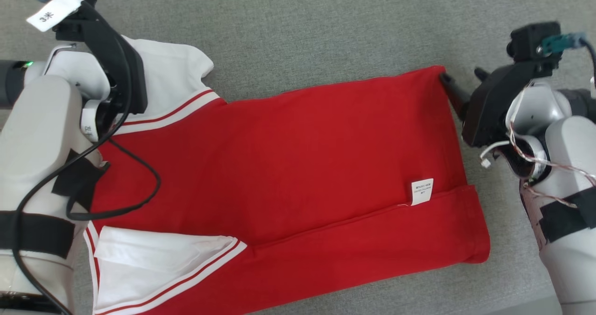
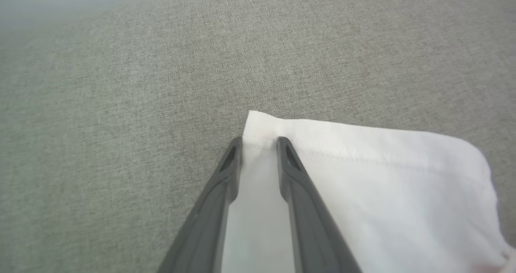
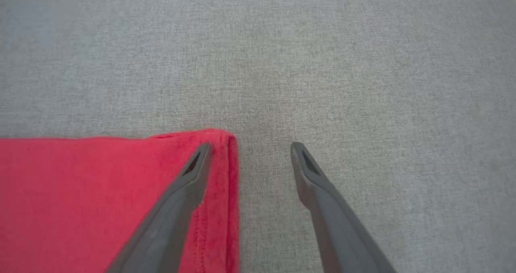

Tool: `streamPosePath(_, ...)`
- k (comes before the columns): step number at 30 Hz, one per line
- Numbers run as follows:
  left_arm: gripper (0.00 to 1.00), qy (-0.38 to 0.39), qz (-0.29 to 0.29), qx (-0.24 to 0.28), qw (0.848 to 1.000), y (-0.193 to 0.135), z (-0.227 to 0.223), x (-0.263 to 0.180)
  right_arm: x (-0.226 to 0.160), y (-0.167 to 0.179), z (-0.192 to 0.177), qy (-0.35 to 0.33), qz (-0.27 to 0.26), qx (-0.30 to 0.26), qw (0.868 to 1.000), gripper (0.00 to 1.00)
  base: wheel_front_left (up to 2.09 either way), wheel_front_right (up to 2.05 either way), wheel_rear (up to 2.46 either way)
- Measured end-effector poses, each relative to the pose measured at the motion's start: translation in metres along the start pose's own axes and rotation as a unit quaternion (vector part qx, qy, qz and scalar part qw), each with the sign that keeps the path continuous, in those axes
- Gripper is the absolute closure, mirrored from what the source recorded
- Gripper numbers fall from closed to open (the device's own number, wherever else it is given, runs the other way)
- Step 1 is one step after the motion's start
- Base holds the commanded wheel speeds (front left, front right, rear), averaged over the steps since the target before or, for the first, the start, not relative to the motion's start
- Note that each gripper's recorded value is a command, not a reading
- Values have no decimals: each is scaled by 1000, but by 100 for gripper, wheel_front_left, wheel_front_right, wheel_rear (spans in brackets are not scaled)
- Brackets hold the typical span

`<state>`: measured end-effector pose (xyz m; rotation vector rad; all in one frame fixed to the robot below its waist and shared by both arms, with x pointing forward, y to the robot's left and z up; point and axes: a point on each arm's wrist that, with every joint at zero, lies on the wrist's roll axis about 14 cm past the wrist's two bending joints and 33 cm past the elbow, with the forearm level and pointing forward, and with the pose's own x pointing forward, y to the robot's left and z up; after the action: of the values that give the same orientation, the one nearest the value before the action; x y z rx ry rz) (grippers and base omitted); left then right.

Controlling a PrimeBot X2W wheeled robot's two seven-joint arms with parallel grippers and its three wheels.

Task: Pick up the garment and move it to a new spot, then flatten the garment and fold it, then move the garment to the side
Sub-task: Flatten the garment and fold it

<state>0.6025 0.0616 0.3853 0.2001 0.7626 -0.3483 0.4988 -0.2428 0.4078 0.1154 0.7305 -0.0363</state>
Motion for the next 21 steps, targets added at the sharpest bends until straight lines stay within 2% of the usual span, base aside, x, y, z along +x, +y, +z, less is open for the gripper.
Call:
streamPosePath(2,51,-3,-1,-1,1000,-1,0,1,3,5,5,-4,8,4,1000,0,0,0,0)
streamPosePath(6,52,-6,0,-2,1000,1,1,2,12,22,-3,10,28,13,999,0,0,0,0)
streamPosePath(8,53,-5,0,-2,1000,2,0,3,16,28,-9,23,35,16,999,6,0,0,0)
streamPosePath(9,53,-5,1,-3,1000,2,-1,3,18,30,-11,28,36,16,999,6,0,0,0)
streamPosePath(10,55,-5,2,-3,1000,3,-2,3,19,31,-9,27,37,15,999,13,0,0,0)
streamPosePath(11,55,-5,0,-2,1000,4,-3,3,20,33,-8,26,39,14,999,16,0,0,0)
streamPosePath(13,54,-5,1,-3,1000,4,-4,4,22,35,-8,28,42,14,999,33,0,0,0)
streamPosePath(14,54,-6,1,-3,1000,5,-4,4,23,36,-8,29,42,14,999,45,0,0,0)
streamPosePath(15,53,-6,1,-3,1000,5,-4,4,24,36,-7,29,42,13,999,49,0,0,0)
streamPosePath(17,52,-5,1,-4,1000,5,-4,5,25,37,-8,31,42,13,999,49,0,0,0)
streamPosePath(19,51,-9,1,-4,1000,5,1,6,26,36,-7,31,41,12,999,44,0,0,0)
streamPosePath(20,51,-9,1,-4,1000,5,1,6,26,36,-7,31,41,12,999,44,0,0,0)
streamPosePath(21,51,-10,-2,-4,1000,4,1,7,27,35,-3,26,38,10,999,48,0,0,0)
